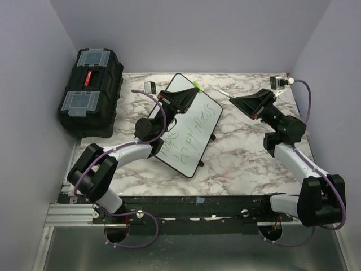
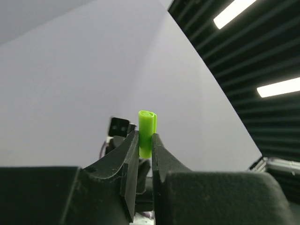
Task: Write a sentence on the whiteboard
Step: Insert the whiteboard marker without the cap into the pen cap.
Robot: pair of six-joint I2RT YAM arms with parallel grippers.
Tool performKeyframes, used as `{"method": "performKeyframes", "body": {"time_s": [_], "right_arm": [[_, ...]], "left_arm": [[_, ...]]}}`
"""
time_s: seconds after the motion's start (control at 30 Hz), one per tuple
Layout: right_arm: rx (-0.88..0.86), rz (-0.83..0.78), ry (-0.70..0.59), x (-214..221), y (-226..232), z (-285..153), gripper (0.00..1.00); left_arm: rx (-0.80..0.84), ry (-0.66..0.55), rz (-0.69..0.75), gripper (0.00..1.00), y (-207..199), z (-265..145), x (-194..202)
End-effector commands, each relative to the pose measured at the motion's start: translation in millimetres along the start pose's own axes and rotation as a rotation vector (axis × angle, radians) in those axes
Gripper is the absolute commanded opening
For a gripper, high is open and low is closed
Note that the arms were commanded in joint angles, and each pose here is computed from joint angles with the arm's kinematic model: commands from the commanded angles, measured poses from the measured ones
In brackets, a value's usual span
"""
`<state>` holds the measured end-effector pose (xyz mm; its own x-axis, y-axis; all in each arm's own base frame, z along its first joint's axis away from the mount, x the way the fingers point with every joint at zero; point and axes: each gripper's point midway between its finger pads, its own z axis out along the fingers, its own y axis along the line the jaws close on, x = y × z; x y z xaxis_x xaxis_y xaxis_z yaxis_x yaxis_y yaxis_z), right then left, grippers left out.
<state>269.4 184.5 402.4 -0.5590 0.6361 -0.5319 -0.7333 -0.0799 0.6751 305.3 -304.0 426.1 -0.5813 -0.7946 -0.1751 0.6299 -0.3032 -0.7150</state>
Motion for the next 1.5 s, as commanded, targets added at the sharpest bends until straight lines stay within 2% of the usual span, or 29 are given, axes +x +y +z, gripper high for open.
{"method": "performKeyframes", "body": {"time_s": [0.0, 0.23, 0.4, 0.53, 0.7, 0.87, 1.23, 1.47], "right_arm": [[0.017, -0.213, 0.094, 3.7, 14.0, 10.4, 0.01], [0.272, -0.576, 0.178, -1.4, -11.9, 11.4, 0.01], [0.327, -0.773, 0.242, 23.7, -12.8, 27.7, 0.01], [0.365, -0.887, 0.226, 27.7, -9.3, 36.6, 0.01], [0.401, -0.959, 0.222, 32.9, -13.1, 37.8, 0.01], [0.421, -1.006, 0.19, 40.4, -8.8, 42.4, 0.01], [0.377, -0.998, 0.178, 47.3, 5.1, 48.2, 0.01], [0.369, -0.981, 0.182, 49.1, 3.8, 53.8, 0.01]], "left_arm": [[-0.092, -0.207, -0.074, 0.0, -5.0, -2.4, -25.5], [-0.272, -0.186, -0.14, 0.0, 7.5, -7.9, -18.6], [-0.382, -0.161, -0.184, 0.0, 10.9, -6.3, -13.2], [-0.497, -0.147, -0.209, 0.0, 15.2, -12.2, -9.7], [-0.563, -0.191, -0.219, 0.0, 6.1, -20.2, -18.3], [-0.797, -0.231, -0.273, 0.0, 18.1, -38.8, -20.3], [-0.839, -0.283, -0.293, 0.0, 18.4, -46.0, -27.2], [-0.863, -0.274, -0.309, 0.0, 20.9, -45.8, -24.1]]}}
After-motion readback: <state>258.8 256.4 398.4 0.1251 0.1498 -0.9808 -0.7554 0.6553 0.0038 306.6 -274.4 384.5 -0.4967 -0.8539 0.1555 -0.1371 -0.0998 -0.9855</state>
